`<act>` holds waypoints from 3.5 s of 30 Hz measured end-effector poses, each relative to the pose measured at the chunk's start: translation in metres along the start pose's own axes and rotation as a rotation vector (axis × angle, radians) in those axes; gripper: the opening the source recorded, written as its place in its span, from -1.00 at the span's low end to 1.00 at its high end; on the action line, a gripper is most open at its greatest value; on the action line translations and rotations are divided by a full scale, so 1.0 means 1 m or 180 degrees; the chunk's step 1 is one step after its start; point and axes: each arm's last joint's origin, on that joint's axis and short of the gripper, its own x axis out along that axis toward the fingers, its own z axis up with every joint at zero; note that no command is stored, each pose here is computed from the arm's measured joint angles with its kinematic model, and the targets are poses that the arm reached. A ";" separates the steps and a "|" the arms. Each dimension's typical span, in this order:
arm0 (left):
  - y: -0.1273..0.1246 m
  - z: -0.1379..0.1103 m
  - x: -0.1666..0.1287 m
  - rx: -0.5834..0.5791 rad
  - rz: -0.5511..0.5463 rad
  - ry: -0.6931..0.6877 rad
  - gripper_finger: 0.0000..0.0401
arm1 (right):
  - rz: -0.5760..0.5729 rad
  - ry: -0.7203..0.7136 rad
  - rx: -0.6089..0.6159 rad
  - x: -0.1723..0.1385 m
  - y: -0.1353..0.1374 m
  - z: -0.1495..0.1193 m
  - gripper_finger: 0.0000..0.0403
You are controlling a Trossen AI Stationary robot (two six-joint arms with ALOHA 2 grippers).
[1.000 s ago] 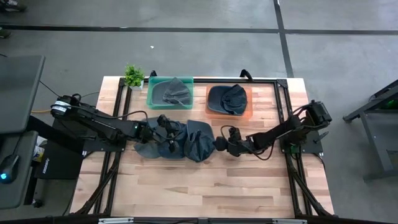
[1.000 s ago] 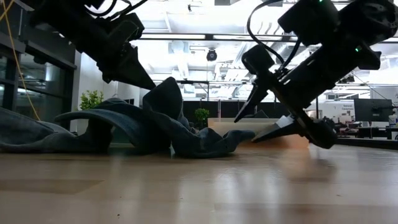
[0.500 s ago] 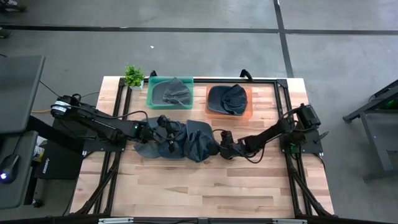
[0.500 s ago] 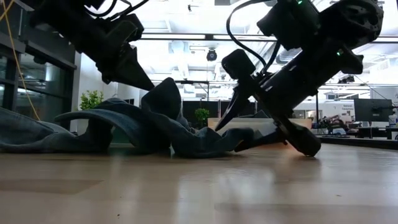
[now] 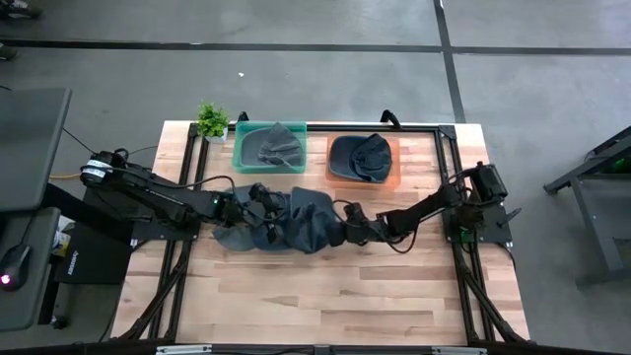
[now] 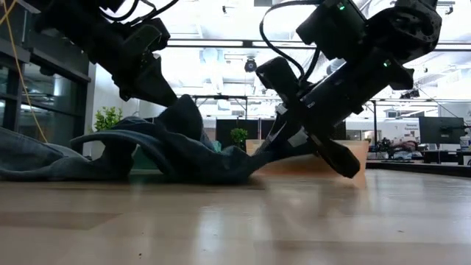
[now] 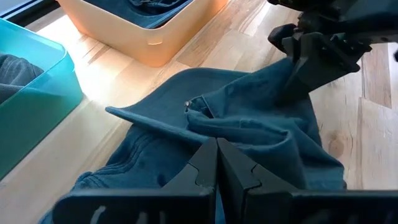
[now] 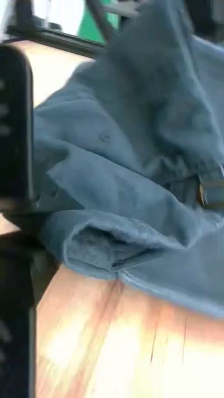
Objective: Pick & Place hat
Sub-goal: Put the right blue cap into the orange bin
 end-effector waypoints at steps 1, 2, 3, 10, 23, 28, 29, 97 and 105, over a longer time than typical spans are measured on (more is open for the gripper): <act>0.000 0.000 0.000 0.0000 -0.0001 0.0001 -1.00 | 0.0033 0.0020 -0.0070 0.000 0.001 0.000 -0.95; 0.000 0.000 0.000 0.0000 -0.0008 0.0004 -1.00 | 0.0069 0.0038 -0.0111 0.000 0.002 0.000 -0.94; 0.000 0.000 0.000 -0.0001 -0.0028 0.0015 -1.00 | 0.0085 0.0058 -0.0147 0.000 0.002 0.000 -0.92; -0.001 -0.001 0.000 -0.0002 -0.0117 0.0060 -1.00 | 0.0126 0.0221 -0.0514 -0.004 0.005 0.000 -0.97; -0.002 0.001 0.000 -0.0020 -0.0135 0.0027 -1.00 | 0.0116 0.0266 -0.1319 -0.071 0.032 0.030 -0.99; -0.003 0.003 0.000 -0.0058 -0.0178 -0.0038 -1.00 | 0.0193 0.0230 -0.1579 -0.103 0.039 0.043 -1.00; -0.003 0.003 0.000 -0.0068 -0.0188 -0.0057 -1.00 | 0.0207 0.0225 -0.1606 -0.109 0.039 0.046 -1.00; 0.032 0.101 0.116 -0.0616 -0.2531 -0.0711 0.12 | 0.1685 0.1225 -0.4719 -0.241 0.121 0.094 -1.00; 0.028 0.108 0.121 -0.0506 -0.2751 -0.0671 0.12 | 0.1684 0.1226 -0.4719 -0.241 0.121 0.094 -1.00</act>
